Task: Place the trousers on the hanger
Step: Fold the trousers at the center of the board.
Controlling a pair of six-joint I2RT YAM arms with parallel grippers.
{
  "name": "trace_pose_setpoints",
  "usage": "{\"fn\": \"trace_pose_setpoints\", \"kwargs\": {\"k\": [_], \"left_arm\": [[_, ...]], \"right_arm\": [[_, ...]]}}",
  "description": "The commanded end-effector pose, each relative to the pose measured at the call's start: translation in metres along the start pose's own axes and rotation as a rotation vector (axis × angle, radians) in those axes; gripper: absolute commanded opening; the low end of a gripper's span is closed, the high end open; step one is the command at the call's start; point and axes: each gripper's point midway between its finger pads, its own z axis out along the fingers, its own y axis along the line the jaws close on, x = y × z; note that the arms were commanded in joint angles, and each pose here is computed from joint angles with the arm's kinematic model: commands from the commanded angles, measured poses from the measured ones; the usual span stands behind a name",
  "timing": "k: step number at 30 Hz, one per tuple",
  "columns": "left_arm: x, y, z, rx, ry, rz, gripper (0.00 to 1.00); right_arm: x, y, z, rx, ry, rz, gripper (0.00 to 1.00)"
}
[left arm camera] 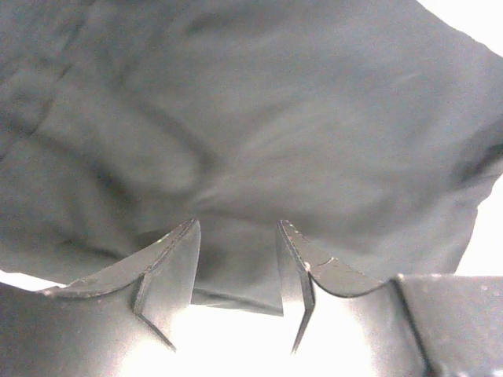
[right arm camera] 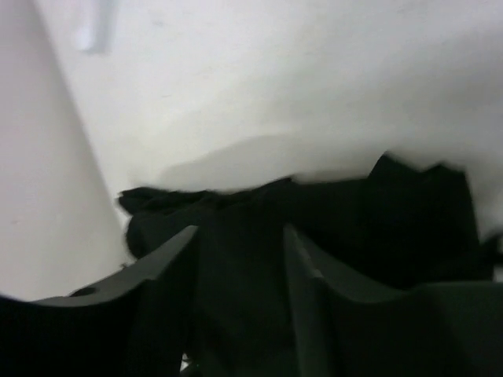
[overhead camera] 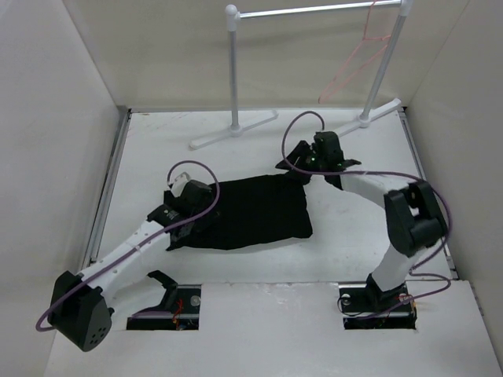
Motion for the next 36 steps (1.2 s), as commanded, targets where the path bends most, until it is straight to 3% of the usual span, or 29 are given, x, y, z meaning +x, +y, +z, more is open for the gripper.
{"fn": "trace_pose_setpoints", "kwargs": {"k": [1,3,4,9,16,18,21,24,27,29,31,36], "left_arm": [[-0.026,-0.04,-0.007,0.069,-0.048,0.003,0.41],[-0.029,-0.054,-0.001,0.084,-0.05,0.014,0.41],[-0.03,-0.059,0.003,0.09,-0.046,0.015,0.41],[-0.044,-0.073,0.024,0.093,-0.058,-0.002,0.41],[-0.076,-0.071,0.04,0.073,-0.099,-0.051,0.41],[-0.083,-0.074,0.038,0.084,-0.106,-0.043,0.41],[-0.094,-0.075,0.032,0.09,-0.122,-0.037,0.42],[-0.103,-0.076,0.027,0.101,-0.135,-0.036,0.42],[-0.105,-0.077,0.026,0.114,-0.125,-0.031,0.43],[-0.104,-0.08,0.028,0.124,-0.113,-0.028,0.43],[-0.101,-0.084,0.03,0.132,-0.101,-0.015,0.42],[-0.09,-0.099,0.031,0.158,-0.076,0.053,0.28]], "right_arm": [[-0.016,0.043,-0.053,-0.14,-0.112,-0.067,0.57],[-0.007,0.033,-0.067,-0.136,-0.112,-0.068,0.58],[0.001,0.025,-0.072,-0.127,-0.104,-0.068,0.54],[0.051,-0.028,-0.082,-0.052,-0.033,-0.05,0.19],[0.085,-0.095,-0.083,0.079,-0.009,-0.006,0.16],[0.079,-0.081,-0.086,0.044,-0.017,-0.029,0.26],[0.057,-0.042,-0.103,-0.015,-0.066,-0.081,0.54],[0.035,-0.009,-0.125,-0.053,-0.117,-0.132,0.63],[0.002,0.022,-0.144,-0.097,-0.187,-0.168,0.52],[-0.029,0.045,-0.154,-0.125,-0.252,-0.188,0.27],[-0.067,0.07,-0.165,-0.146,-0.327,-0.194,0.15],[-0.147,0.13,-0.2,-0.199,-0.512,-0.253,0.18]]}}
